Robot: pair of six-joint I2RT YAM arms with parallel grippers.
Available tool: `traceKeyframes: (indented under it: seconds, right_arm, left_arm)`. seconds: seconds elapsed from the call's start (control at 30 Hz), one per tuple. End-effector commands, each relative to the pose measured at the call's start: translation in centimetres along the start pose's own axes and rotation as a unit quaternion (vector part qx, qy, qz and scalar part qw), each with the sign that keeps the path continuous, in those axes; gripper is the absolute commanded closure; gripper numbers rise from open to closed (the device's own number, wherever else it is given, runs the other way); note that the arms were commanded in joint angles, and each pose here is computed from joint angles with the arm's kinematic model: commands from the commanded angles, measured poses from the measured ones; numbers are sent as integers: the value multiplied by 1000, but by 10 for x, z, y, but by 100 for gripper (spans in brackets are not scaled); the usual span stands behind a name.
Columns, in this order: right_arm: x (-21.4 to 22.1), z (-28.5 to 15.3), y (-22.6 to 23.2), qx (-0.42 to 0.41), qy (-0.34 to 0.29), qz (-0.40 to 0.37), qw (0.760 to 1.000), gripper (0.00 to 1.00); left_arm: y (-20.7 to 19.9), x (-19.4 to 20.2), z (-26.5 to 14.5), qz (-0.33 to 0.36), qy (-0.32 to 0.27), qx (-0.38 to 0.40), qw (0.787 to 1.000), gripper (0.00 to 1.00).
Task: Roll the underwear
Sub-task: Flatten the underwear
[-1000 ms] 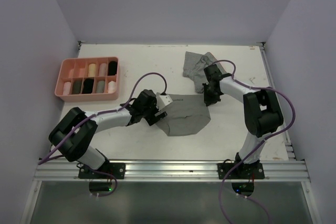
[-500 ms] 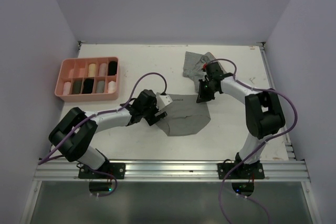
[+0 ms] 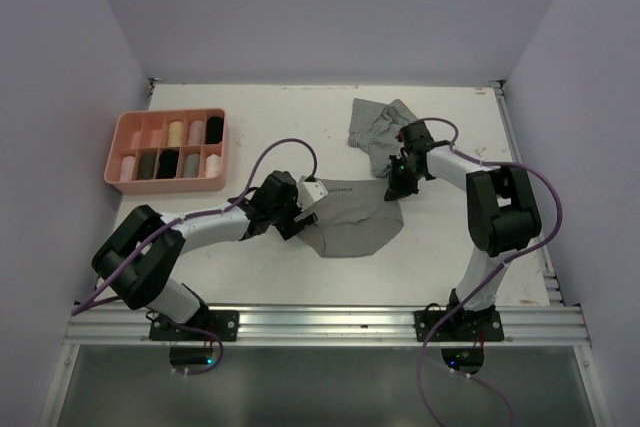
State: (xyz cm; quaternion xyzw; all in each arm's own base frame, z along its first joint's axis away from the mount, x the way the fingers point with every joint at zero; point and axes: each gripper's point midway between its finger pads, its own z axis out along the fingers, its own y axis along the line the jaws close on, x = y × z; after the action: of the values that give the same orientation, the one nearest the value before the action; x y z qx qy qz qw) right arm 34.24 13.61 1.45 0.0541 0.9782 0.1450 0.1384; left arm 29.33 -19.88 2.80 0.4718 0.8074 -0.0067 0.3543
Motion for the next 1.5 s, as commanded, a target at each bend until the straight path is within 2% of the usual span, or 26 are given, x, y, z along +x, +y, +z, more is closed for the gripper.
traceKeyframes:
  seconds: [0.0,0.4,0.7,0.83,0.97,1.07,1.2,1.23,1.4,1.47]
  right_arm:
    - [-4,0,-13,24,-4,-11,1000,99]
    - [-11,-15,-20,25,-18,-10,999,97]
    - [-11,-27,0,-33,-20,-18,999,90]
    - [-11,-38,14,-68,-24,-22,997,88]
    - [-10,-44,22,-85,-19,-28,996,88]
    - [-12,-40,14,-61,-16,-29,998,87]
    - [-15,-28,4,-33,-18,-12,999,74]
    - [-19,-25,-2,-15,-26,-6,1000,71]
    - [-32,-23,-13,23,-53,4,998,68]
    - [-38,-24,-16,31,-63,3,998,65]
  left_arm:
    - [-9,35,-4,9,53,14,998,0]
    - [-8,37,-6,7,54,13,998,0]
    - [-8,31,-6,5,49,17,999,0]
    - [-10,9,-14,-5,10,35,999,0]
    - [0,-42,-39,-27,-66,40,997,0]
    - [10,-73,-57,-64,-111,48,991,0]
    - [32,-85,-52,-115,-116,43,986,1]
    - [39,-79,-48,-135,-102,39,985,2]
    - [61,-59,-14,-213,-60,54,974,24]
    - [65,-47,-1,-235,-43,59,969,29]
